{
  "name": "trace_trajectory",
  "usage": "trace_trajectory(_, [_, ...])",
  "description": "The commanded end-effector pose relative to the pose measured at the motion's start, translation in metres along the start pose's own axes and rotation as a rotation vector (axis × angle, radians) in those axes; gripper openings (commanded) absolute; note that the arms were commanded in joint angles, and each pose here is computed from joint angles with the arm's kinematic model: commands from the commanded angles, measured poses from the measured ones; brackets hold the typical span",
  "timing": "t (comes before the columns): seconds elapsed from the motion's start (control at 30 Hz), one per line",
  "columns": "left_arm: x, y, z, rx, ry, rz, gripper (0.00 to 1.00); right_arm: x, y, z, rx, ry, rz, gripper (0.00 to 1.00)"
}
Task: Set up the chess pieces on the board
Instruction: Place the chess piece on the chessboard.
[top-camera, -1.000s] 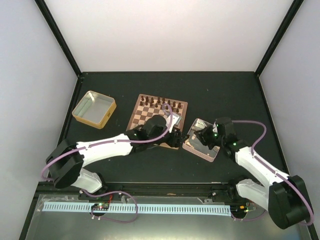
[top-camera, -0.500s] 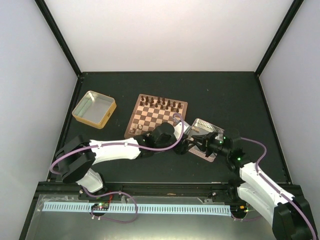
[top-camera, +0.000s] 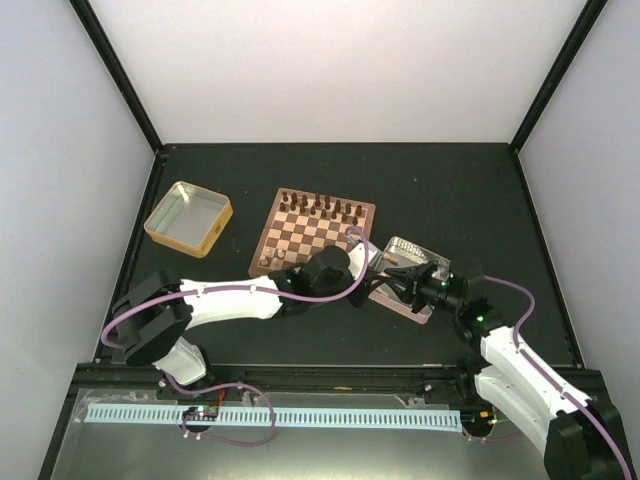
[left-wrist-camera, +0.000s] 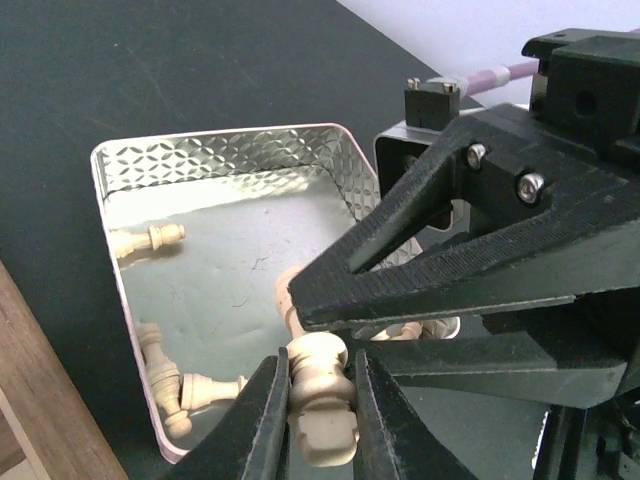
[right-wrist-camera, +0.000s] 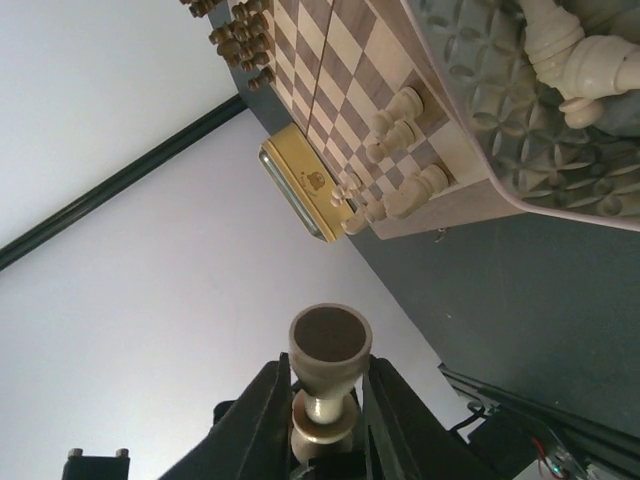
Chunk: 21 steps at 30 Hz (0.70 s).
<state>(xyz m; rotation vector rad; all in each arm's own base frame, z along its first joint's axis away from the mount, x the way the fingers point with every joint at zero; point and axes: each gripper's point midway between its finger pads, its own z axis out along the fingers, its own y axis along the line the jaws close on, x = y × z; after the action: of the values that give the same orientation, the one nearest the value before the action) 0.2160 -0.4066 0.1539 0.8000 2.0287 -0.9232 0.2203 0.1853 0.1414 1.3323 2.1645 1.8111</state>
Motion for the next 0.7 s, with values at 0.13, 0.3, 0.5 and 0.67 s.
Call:
trace_trajectory(0.13, [-0.027,0.011,-0.016,-0.136,0.000,0.032,0.02,-0.006,0.023,-0.004,0.037,-0.090,-0.258,0.51])
trace_trajectory(0.3, [-0.027,0.036,-0.050,-0.247,0.125,0.017,0.02,-0.016,0.055,-0.012,0.096,-0.200,-0.520,0.60])
trace_trajectory(0.5, [-0.017,0.082,-0.107,-0.380,0.310,-0.069,0.02,-0.030,0.069,-0.024,0.170,-0.319,-0.692,0.61])
trace_trajectory(0.67, [0.000,0.109,-0.138,-0.413,0.428,-0.189,0.03,-0.040,0.070,-0.033,0.220,-0.394,-0.754,0.61])
